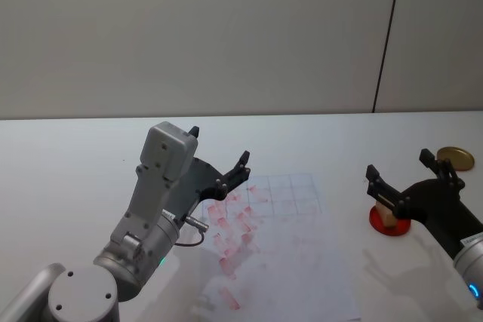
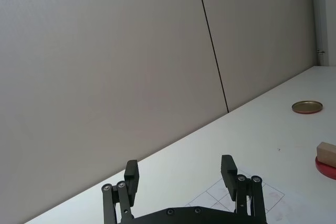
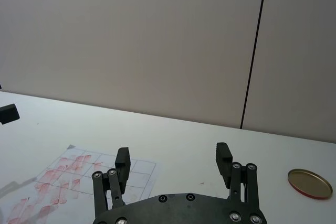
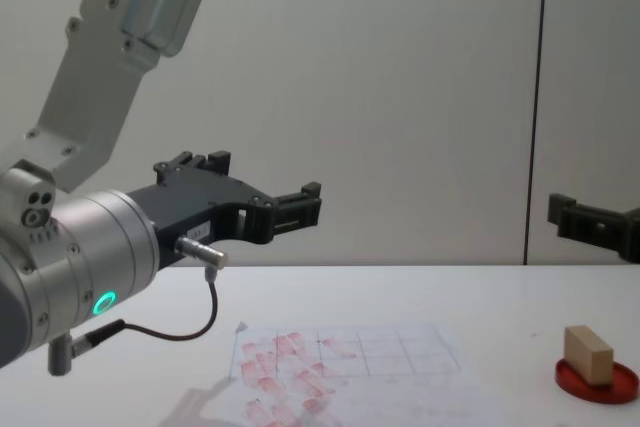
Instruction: Use the one hand to pick up the stamp and affix it onto the A4 paper.
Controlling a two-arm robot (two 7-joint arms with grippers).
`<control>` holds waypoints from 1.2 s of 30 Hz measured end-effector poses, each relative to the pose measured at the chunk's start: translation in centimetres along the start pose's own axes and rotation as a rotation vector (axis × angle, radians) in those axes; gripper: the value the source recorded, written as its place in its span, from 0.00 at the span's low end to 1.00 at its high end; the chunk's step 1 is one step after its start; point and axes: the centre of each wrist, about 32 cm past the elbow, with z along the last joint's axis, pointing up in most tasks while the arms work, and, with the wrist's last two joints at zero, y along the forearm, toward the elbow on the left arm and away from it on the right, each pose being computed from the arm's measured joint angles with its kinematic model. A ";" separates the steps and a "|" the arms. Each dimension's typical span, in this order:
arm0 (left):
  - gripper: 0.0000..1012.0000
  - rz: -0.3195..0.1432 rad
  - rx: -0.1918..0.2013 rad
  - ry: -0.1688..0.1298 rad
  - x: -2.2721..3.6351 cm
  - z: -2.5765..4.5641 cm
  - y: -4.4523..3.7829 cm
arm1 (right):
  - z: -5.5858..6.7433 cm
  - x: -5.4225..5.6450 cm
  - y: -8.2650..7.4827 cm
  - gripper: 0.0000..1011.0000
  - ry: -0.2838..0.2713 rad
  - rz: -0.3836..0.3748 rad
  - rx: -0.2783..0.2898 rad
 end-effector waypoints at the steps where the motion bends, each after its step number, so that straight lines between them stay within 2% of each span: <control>1: 0.98 0.000 0.000 0.000 0.00 0.00 0.00 | 0.0 0.0 0.0 0.99 0.000 0.000 0.000; 29: 0.98 0.000 0.000 0.000 0.00 0.00 0.00 | 0.0 0.0 0.1 0.99 0.001 -0.002 -0.002; 36: 0.98 0.000 0.000 0.000 0.00 0.00 0.00 | -0.1 0.0 0.5 0.99 0.010 -0.043 -0.024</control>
